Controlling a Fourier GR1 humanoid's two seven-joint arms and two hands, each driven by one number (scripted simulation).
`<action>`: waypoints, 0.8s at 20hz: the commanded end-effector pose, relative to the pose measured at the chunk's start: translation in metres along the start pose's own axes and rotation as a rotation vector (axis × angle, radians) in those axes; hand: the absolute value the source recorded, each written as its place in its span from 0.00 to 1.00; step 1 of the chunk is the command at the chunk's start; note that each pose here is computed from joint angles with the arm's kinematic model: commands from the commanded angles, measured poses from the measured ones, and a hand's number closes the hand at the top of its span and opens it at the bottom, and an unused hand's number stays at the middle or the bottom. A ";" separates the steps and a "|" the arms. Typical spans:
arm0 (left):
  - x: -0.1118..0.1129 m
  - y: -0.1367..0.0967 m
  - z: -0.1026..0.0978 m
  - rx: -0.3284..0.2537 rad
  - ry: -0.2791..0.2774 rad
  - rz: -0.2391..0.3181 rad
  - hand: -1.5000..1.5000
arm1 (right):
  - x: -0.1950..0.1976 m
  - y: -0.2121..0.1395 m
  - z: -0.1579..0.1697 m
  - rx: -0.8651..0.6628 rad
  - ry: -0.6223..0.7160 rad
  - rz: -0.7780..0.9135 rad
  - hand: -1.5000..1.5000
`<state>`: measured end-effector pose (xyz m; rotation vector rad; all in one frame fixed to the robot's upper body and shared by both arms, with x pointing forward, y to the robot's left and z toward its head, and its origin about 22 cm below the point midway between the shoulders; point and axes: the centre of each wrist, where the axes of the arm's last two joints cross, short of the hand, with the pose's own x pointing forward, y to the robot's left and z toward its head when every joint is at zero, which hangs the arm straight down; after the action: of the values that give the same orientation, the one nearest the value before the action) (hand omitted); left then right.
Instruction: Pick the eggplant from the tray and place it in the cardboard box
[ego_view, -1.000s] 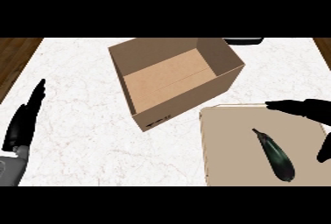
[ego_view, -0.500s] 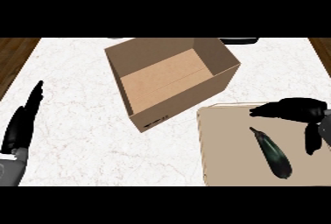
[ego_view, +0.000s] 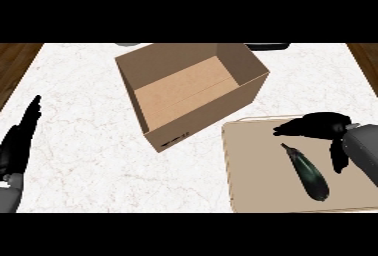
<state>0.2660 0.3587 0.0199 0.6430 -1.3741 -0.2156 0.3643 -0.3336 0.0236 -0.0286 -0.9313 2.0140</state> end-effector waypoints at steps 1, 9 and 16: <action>-0.004 0.006 0.002 -0.002 0.012 0.011 0.50 | -0.002 -0.003 0.004 0.083 -0.052 -0.052 0.00; -0.012 -0.015 0.004 0.004 0.022 -0.019 0.50 | 0.013 -0.004 0.000 0.083 -0.161 -0.079 0.00; 0.011 -0.011 0.012 -0.009 0.008 0.004 0.50 | 0.025 -0.007 0.004 0.084 -0.208 -0.091 0.00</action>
<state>0.2650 0.3543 0.0177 0.6477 -1.3606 -0.2132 0.3534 -0.3175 0.0307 0.0743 -0.9997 2.0287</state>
